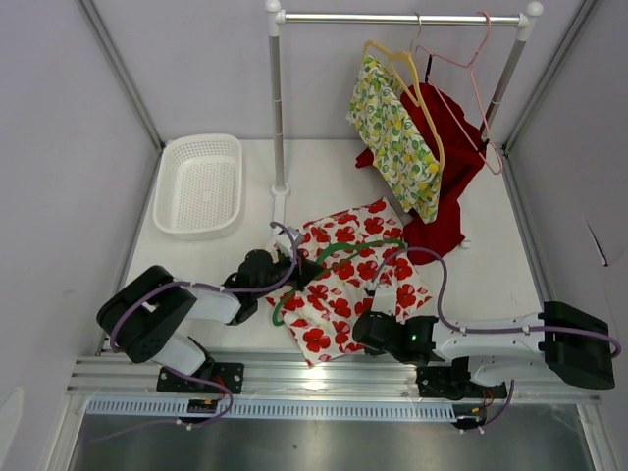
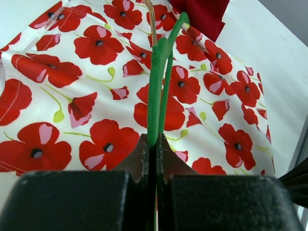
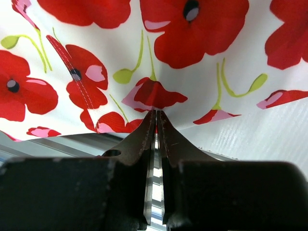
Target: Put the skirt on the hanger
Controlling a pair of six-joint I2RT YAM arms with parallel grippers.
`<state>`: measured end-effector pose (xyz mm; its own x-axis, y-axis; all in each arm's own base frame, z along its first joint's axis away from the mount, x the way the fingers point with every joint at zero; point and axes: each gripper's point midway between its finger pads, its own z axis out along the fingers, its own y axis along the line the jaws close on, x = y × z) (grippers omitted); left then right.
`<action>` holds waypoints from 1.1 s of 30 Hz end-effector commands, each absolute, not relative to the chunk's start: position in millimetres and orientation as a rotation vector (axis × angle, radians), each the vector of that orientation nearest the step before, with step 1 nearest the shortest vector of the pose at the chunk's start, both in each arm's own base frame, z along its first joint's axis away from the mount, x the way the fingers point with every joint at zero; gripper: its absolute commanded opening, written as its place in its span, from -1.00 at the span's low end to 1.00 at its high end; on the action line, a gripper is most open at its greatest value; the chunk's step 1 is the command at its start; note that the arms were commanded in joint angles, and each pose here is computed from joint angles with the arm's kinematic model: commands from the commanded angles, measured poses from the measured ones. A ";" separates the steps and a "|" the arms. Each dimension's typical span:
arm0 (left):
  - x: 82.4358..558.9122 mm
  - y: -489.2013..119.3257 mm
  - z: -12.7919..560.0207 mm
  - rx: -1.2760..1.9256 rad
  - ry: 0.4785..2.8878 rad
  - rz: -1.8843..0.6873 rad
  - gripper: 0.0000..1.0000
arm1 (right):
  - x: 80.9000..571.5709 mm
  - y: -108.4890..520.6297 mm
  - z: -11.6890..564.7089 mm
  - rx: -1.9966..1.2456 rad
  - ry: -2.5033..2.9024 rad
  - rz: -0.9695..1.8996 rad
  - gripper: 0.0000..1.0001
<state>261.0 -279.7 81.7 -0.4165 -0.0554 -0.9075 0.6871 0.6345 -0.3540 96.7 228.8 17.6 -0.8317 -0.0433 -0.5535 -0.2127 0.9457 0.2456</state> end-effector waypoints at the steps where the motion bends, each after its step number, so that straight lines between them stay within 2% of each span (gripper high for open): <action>1: 273.0 -266.3 72.8 0.538 1.853 -0.787 -1.00 | 89.1 208.1 4.4 -0.177 2.590 0.304 -0.81; 14: 274.8 -266.8 79.2 0.568 1.836 -0.790 -1.00 | 87.0 191.1 -0.3 -0.072 2.631 0.315 -0.77; 19: 273.7 -268.1 77.1 0.572 1.843 -0.800 -1.00 | 93.6 211.3 31.7 -0.122 2.537 0.367 -0.46; 20: 273.1 -268.6 77.3 0.571 1.844 -0.803 -1.00 | 94.3 215.9 38.7 -0.141 2.521 0.371 -0.30; 22: 271.4 -268.6 76.9 0.568 1.844 -0.810 -1.00 | 95.9 237.8 64.1 -0.188 2.463 0.412 -0.17; 24: 270.7 -268.3 76.3 0.566 1.847 -0.809 -1.00 | 96.0 247.3 70.7 -0.248 2.430 0.354 -0.12; 27: 270.1 -268.3 76.8 0.564 1.846 -0.812 -1.00 | 83.0 292.4 92.7 -0.373 2.373 0.411 -0.06; 33: 270.7 -269.2 79.5 0.557 1.846 -0.818 -1.00 | 73.5 347.7 70.6 -0.563 2.344 0.347 -0.07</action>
<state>262.5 -276.8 80.7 -0.4095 -0.0138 -0.9122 0.7045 0.6305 -0.3258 67.7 328.8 75.6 -0.7275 -0.2454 -0.6407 -0.4402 0.8832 0.1616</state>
